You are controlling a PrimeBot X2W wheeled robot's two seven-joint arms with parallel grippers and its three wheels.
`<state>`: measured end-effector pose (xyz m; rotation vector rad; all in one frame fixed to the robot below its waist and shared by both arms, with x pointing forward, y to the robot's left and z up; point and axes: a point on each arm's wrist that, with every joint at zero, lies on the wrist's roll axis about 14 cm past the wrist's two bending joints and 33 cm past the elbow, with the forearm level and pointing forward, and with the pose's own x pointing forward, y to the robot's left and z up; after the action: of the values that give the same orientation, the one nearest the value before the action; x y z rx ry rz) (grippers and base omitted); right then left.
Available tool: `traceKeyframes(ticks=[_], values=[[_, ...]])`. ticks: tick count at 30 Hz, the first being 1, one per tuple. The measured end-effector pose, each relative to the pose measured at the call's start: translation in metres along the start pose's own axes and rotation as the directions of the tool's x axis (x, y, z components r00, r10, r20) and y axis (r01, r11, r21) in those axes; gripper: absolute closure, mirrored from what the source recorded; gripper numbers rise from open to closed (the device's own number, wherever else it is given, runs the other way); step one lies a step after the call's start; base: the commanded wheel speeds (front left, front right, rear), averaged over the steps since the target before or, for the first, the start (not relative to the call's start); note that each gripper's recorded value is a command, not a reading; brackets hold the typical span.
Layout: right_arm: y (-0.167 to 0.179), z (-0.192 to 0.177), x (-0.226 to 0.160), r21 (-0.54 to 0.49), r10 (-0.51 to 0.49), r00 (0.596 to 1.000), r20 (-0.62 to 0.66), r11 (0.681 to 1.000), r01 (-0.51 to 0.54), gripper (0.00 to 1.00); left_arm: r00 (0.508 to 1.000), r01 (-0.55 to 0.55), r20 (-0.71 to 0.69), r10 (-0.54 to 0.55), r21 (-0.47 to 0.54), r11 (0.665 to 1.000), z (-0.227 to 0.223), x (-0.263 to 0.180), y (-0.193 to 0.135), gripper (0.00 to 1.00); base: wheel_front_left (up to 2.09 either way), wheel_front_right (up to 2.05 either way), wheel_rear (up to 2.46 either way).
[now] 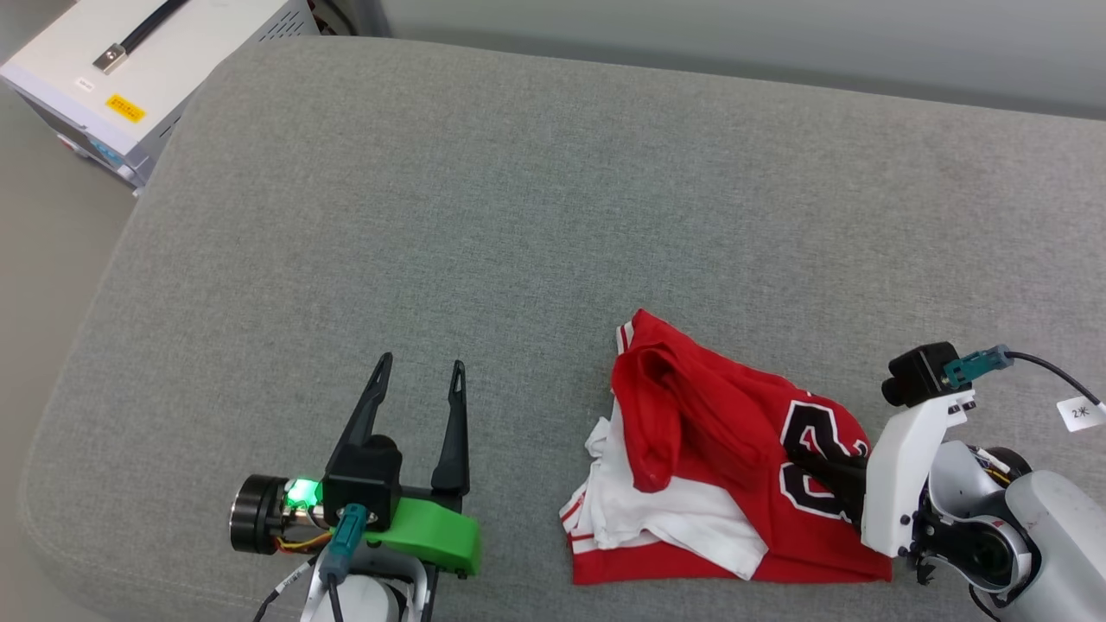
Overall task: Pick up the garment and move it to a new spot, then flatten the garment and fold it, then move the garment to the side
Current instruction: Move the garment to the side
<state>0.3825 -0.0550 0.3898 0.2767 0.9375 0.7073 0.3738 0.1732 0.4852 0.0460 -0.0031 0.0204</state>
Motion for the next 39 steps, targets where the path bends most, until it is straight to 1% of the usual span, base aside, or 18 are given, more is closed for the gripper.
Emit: traceKeyframes(ticks=[4, 7, 9, 11, 14, 16, 21, 25, 29, 34, 38, 39], values=[[0.009, 0.015, -0.013, -0.100, 0.004, 0.998, 0.061, 0.995, 0.002, 1.00, 1.000, 0.008, 0.017, -0.008, -0.004, 1.000, 0.006, -0.002, -0.003, 0.00, 0.00, 0.00, 0.00], [0.013, 0.035, -0.029, -0.202, -0.002, 0.993, 0.119, 0.979, 0.027, 1.00, 1.000, 0.018, 0.026, -0.018, -0.008, 1.000, 0.008, -0.003, -0.006, 0.00, 0.00, 0.00, 0.00], [0.014, 0.045, -0.042, -0.267, -0.012, 0.990, 0.144, 0.962, 0.050, 1.00, 0.999, 0.026, 0.031, -0.026, -0.010, 1.000, 0.010, -0.003, -0.009, 0.00, 0.00, 0.00, 0.00], [0.012, 0.052, -0.055, -0.308, -0.027, 0.986, 0.165, 0.948, 0.078, 1.00, 0.999, 0.038, 0.035, -0.038, -0.013, 0.999, 0.011, -0.003, -0.013, 0.00, 0.00, 0.00, 0.00], [0.003, 0.058, -0.076, -0.346, -0.069, 0.980, 0.185, 0.929, 0.131, 1.00, 0.997, 0.062, 0.047, -0.061, -0.018, 0.998, 0.014, 0.001, -0.021, 0.00, 0.00, 0.00, 0.00], [-0.008, 0.063, -0.093, -0.361, -0.117, 0.973, 0.198, 0.914, 0.184, 1.00, 0.995, 0.083, 0.060, -0.081, -0.022, 0.996, 0.017, 0.005, -0.028, 0.00, 0.00, 0.00, 0.00], [-0.046, 0.071, -0.136, -0.337, -0.254, 0.939, 0.231, 0.885, 0.322, 1.00, 0.987, 0.143, 0.081, -0.140, -0.030, 0.989, 0.022, 0.017, -0.049, 0.00, 0.00, 0.00, 0.00], [-0.079, 0.076, -0.170, -0.309, -0.369, 0.896, 0.247, 0.846, 0.434, 1.00, 0.978, 0.192, 0.092, -0.188, -0.033, 0.981, 0.023, 0.031, -0.065, 0.00, 0.00, 0.00, 0.00], [-0.116, 0.078, -0.199, -0.281, -0.488, 0.838, 0.245, 0.792, 0.543, 1.00, 0.970, 0.228, 0.097, -0.225, -0.028, 0.973, 0.020, 0.047, -0.077, 0.00, 0.00, 0.00, 0.00], [-0.161, 0.075, -0.227, -0.211, -0.607, 0.763, 0.222, 0.734, 0.646, 1.00, 0.959, 0.272, 0.084, -0.270, -0.017, 0.962, 0.007, 0.066, -0.089, 0.00, 0.00, 0.00, 0.00], [-0.200, 0.067, -0.249, -0.166, -0.703, 0.690, 0.173, 0.669, 0.724, 1.00, 0.947, 0.311, 0.088, -0.309, -0.019, 0.950, -0.001, 0.084, -0.103, 0.00, 0.00, 0.00, 0.00], [-0.211, 0.064, -0.254, -0.165, -0.729, 0.667, 0.153, 0.647, 0.745, 1.00, 0.944, 0.319, 0.090, -0.317, -0.015, 0.948, -0.003, 0.089, -0.105, 0.00, 0.00, 0.00, 0.00]])
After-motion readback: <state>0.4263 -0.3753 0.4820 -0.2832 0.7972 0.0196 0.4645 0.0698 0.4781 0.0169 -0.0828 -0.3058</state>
